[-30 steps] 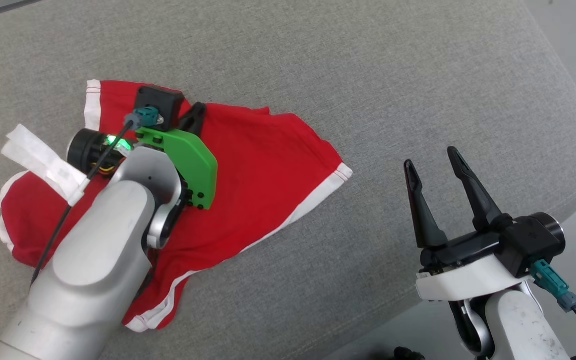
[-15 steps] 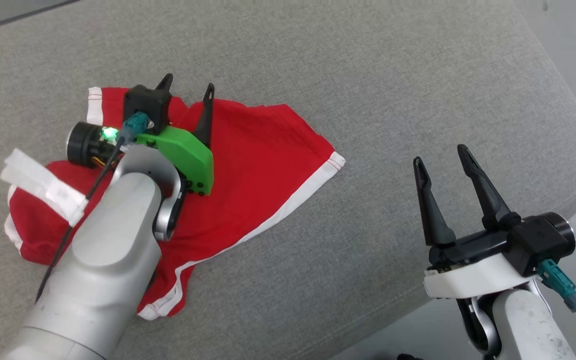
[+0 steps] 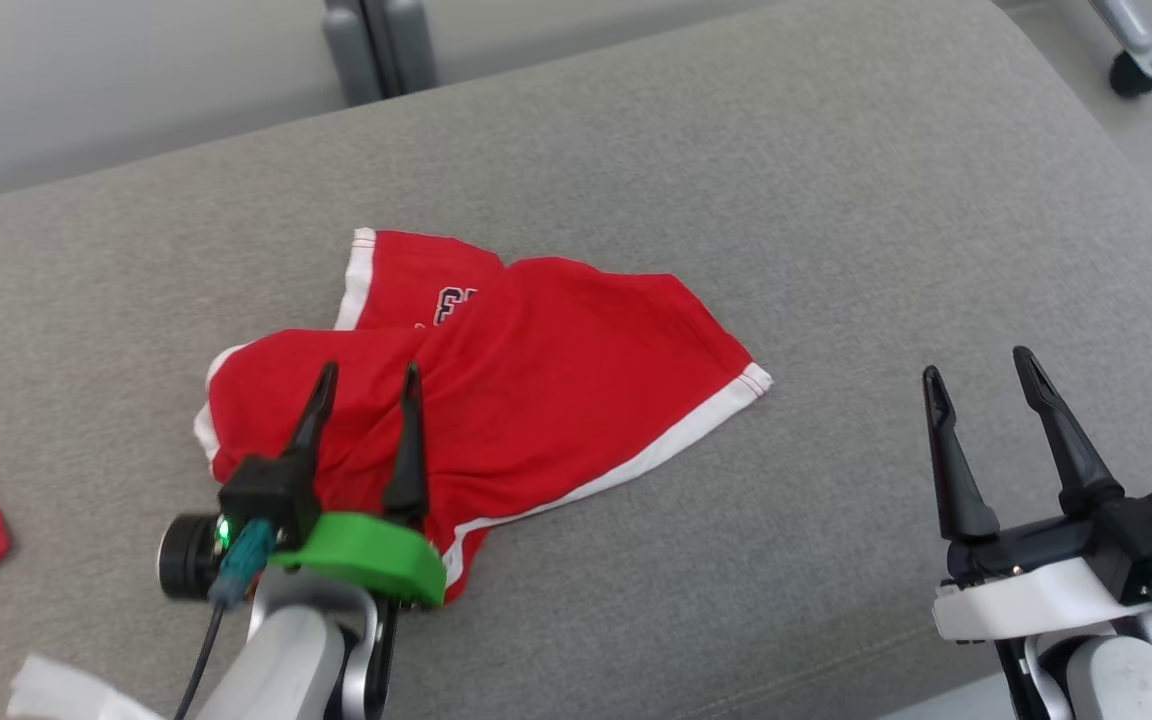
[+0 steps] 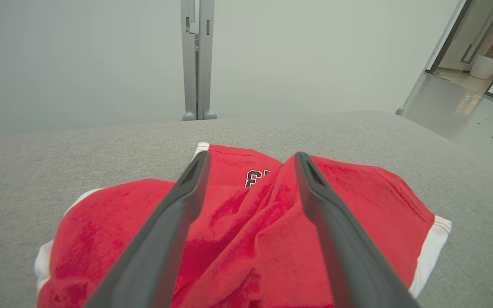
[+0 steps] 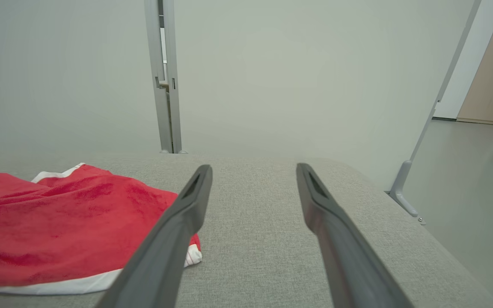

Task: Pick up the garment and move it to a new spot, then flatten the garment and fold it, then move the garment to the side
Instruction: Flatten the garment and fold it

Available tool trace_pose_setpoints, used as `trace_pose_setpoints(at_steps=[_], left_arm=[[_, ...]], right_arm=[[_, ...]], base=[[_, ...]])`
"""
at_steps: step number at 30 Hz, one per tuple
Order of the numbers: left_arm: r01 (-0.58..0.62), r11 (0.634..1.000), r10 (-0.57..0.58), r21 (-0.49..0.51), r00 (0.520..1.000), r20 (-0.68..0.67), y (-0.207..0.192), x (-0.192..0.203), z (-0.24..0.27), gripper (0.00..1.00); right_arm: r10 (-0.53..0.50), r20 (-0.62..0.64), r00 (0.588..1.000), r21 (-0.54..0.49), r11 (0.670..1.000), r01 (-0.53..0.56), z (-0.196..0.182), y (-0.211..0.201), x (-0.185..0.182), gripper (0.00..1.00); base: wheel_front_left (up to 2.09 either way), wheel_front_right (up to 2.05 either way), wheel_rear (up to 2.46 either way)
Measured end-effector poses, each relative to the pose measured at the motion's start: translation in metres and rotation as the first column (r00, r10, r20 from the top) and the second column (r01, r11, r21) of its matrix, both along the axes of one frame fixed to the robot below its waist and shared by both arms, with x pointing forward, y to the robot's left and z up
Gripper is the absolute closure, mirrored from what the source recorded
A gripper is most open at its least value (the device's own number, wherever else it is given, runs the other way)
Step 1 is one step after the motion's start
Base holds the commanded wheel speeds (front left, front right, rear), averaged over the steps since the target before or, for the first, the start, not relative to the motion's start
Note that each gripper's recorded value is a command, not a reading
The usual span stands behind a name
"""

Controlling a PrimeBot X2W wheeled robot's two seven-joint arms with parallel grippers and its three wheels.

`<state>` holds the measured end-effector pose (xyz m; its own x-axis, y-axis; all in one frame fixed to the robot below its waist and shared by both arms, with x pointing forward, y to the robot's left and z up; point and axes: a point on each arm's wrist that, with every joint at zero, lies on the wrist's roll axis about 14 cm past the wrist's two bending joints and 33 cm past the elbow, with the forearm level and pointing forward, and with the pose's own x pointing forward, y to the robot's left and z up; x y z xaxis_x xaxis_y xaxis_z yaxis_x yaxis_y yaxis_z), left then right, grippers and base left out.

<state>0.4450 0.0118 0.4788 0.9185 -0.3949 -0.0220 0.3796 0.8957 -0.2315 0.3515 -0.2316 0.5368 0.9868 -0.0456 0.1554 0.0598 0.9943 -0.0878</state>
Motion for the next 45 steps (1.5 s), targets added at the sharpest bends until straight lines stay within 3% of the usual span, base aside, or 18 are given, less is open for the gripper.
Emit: trace_pose_setpoints(at_steps=[6, 16, 22, 40, 45], left_arm=[[-0.185, 0.981, 0.187, 0.054, 0.982, -0.027, 0.072, -0.053, -0.012, 0.00], [-0.347, 0.934, 0.348, 0.086, 0.938, 0.006, 0.142, -0.120, -0.009, 0.00], [-0.362, 0.929, 0.363, 0.072, 0.932, 0.012, 0.155, -0.138, -0.009, 0.00], [-0.336, 0.939, 0.335, 0.066, 0.942, 0.028, 0.155, -0.130, -0.007, 0.00], [-0.317, 0.946, 0.320, 0.063, 0.946, -0.049, 0.141, -0.130, -0.025, 0.00]], right_arm=[[0.044, -0.020, 0.999, 0.028, 0.999, -0.043, -0.010, 0.014, -0.001, 0.00], [0.150, -0.097, 0.984, 0.035, 0.988, -0.147, -0.036, 0.049, -0.005, 0.00], [0.173, -0.079, 0.982, 0.035, 0.985, -0.171, -0.031, 0.057, -0.004, 0.00], [0.109, -0.092, 0.990, 0.064, 0.993, -0.103, -0.037, 0.042, -0.006, 0.00], [0.100, -0.071, 0.992, 0.076, 0.993, -0.095, -0.029, 0.039, 0.008, 0.00]], base=[[0.00, 0.00, 0.00], [0.00, 0.00, 0.00], [0.00, 0.00, 0.00], [0.00, 0.00, 0.00], [0.00, 0.00, 0.00]])
